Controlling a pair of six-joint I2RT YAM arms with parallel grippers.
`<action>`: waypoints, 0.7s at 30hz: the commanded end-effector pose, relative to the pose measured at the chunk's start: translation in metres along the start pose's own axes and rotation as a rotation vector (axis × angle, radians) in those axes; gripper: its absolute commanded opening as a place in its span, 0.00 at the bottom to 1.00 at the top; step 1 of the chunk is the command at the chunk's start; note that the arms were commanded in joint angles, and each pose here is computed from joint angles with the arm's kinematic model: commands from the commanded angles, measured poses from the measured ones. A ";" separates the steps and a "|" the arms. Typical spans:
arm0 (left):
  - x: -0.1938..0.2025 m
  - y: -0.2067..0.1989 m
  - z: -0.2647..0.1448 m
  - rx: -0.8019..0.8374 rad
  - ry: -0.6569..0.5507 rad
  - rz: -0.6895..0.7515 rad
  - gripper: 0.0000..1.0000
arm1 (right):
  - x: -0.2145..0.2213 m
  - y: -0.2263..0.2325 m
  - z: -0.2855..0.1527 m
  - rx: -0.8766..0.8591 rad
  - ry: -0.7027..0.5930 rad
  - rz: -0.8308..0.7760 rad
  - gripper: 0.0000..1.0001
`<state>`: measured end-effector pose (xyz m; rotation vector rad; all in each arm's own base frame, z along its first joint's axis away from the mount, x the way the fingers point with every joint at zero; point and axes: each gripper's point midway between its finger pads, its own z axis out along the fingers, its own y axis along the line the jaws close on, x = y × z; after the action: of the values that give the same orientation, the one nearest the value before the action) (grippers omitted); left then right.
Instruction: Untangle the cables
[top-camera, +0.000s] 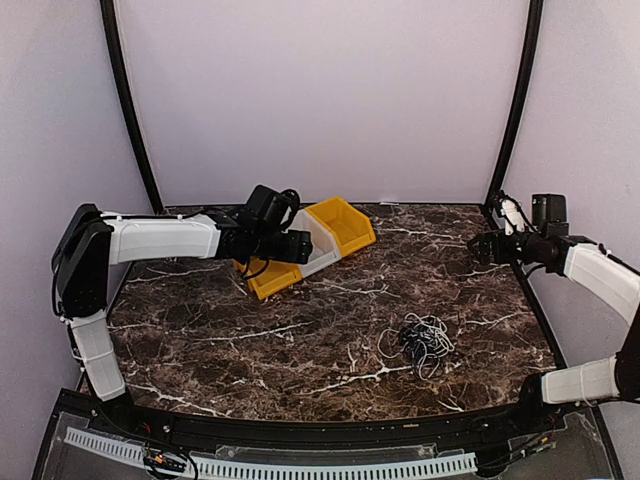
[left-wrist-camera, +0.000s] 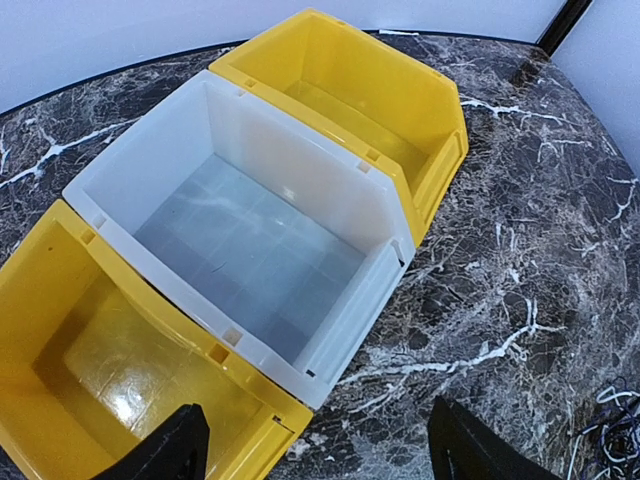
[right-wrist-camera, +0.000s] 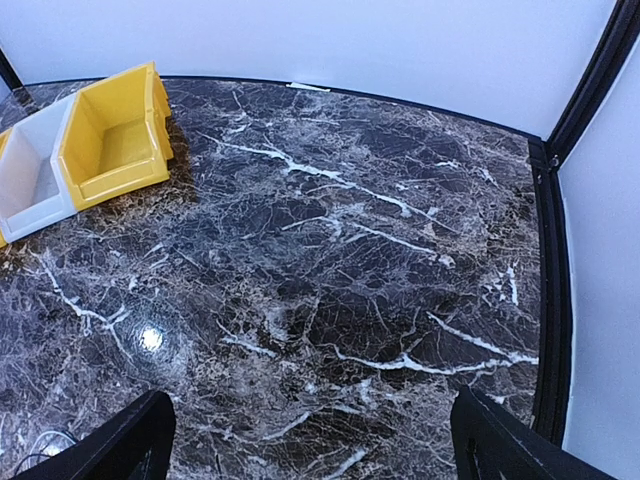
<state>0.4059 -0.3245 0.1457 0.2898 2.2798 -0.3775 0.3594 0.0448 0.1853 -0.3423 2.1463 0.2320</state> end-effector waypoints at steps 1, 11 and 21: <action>-0.006 0.009 0.006 -0.071 0.015 -0.007 0.78 | -0.012 0.003 -0.006 -0.002 -0.072 -0.056 0.99; 0.008 0.029 0.024 -0.211 0.081 0.014 0.79 | 0.001 0.017 -0.001 -0.080 -0.058 -0.102 0.99; 0.037 0.024 0.034 -0.145 0.177 0.113 0.55 | 0.007 0.031 -0.002 -0.160 -0.056 -0.131 0.99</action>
<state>0.4206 -0.3127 0.1034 0.2968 2.3976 -0.1510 0.3458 0.0633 0.1722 -0.5037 2.1074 0.3041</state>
